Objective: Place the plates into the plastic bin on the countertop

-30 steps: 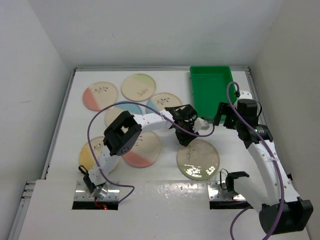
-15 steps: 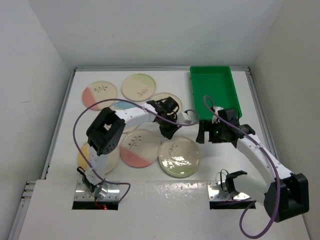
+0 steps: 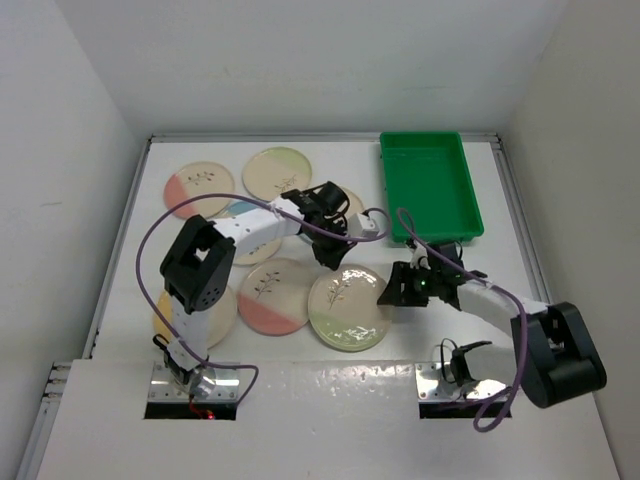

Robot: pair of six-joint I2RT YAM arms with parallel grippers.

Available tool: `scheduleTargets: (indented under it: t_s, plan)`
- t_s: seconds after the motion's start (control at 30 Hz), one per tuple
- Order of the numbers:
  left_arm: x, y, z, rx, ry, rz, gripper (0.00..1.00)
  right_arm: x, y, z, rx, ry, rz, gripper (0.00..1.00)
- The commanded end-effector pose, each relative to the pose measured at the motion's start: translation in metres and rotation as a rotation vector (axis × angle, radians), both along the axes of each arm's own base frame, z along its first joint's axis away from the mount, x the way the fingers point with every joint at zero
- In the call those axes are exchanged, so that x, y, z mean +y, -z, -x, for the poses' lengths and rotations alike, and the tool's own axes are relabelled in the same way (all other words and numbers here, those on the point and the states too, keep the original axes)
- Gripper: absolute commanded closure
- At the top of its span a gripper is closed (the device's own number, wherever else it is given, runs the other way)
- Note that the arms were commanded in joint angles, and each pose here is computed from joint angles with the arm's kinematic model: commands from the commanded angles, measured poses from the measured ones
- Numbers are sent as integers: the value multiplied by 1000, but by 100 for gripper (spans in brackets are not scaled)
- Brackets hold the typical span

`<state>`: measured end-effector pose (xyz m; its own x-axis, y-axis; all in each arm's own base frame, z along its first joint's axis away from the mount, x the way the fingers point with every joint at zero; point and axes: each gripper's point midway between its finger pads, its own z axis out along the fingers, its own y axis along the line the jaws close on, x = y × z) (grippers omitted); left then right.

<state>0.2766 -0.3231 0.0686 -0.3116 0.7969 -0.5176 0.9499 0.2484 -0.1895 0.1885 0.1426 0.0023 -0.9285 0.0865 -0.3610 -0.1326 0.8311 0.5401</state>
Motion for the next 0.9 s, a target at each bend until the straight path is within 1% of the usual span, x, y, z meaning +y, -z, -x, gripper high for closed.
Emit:
scheduleTargets:
  t_s: [0.0,0.03,0.07,0.1,0.13,0.17,0.2,0.33,0.37,0.4,0.43,0.47,0.5,0.53,0.57,0.6,0.63,0.67,0.7,0.73,0.77,0.8,0.83,0.87]
  plan:
    - [-9,-25,-19,-38,-2,78,100,27,-13,-7,-48,-77,-168,45]
    - [-11,-25,-21,-40,-2,79,100,29,-11,-4,-26,-93,-181,51]
    - [-13,-26,-21,-41,2,91,100,31,-10,1,-5,-108,-198,62]
    - [-14,-23,-23,-41,2,91,100,30,-9,1,5,-103,-204,70]
    - [-12,-23,-25,-35,-16,91,100,30,-8,4,13,-110,-208,89]
    - [-12,-23,-25,-35,-16,91,100,28,-8,4,20,-100,-206,96]
    - [-14,-24,-26,-37,-12,103,100,26,-7,6,29,-93,-203,100]
    - [-8,-21,-31,-20,-37,103,100,23,-23,-3,3,-94,-222,100]
    - [-10,-24,-33,-27,-37,109,100,24,-35,-12,-39,-107,-229,100]
    - [-10,-33,-39,-34,-42,126,100,26,-46,-14,-39,-122,-232,100]
    - [-8,-39,-44,-40,-53,131,97,27,-53,-18,-53,-125,-234,100]
    - [-3,-49,-52,-40,-57,150,86,30,-69,-25,-83,-147,-239,100]
    - [5,-64,-66,-40,-88,161,63,33,-90,-35,-125,-160,-247,100]
    - [8,-76,-71,-42,-86,186,56,37,-121,-56,-206,-167,-255,100]
    - [14,-87,-79,-55,-105,193,51,36,-119,-52,-181,-162,-255,100]
    - [17,-95,-86,-48,-114,217,42,35,-137,-70,-232,-142,-254,100]
    - [21,-115,-96,-73,-128,245,39,35,-148,-80,-252,-125,-268,100]
    - [37,-125,-110,-79,-179,263,34,37,-165,-95,-289,-115,-281,100]
    - [42,-135,-119,-93,-191,289,29,32,-180,-116,-310,-74,-296,100]
    - [49,-147,-129,-118,-220,307,28,31,-191,-129,-338,-47,-318,100]
    - [66,-157,-140,-145,-258,315,28,30,-208,-150,-353,-8,-340,100]
    - [76,-156,-147,-157,-287,300,28,16,-214,-165,-346,72,-360,100]
    - [85,-163,-153,-188,-311,292,28,9,-217,-189,-402,118,-364,100]
    - [94,-161,-159,-200,-336,275,28,-4,-230,-206,-446,172,-373,100]
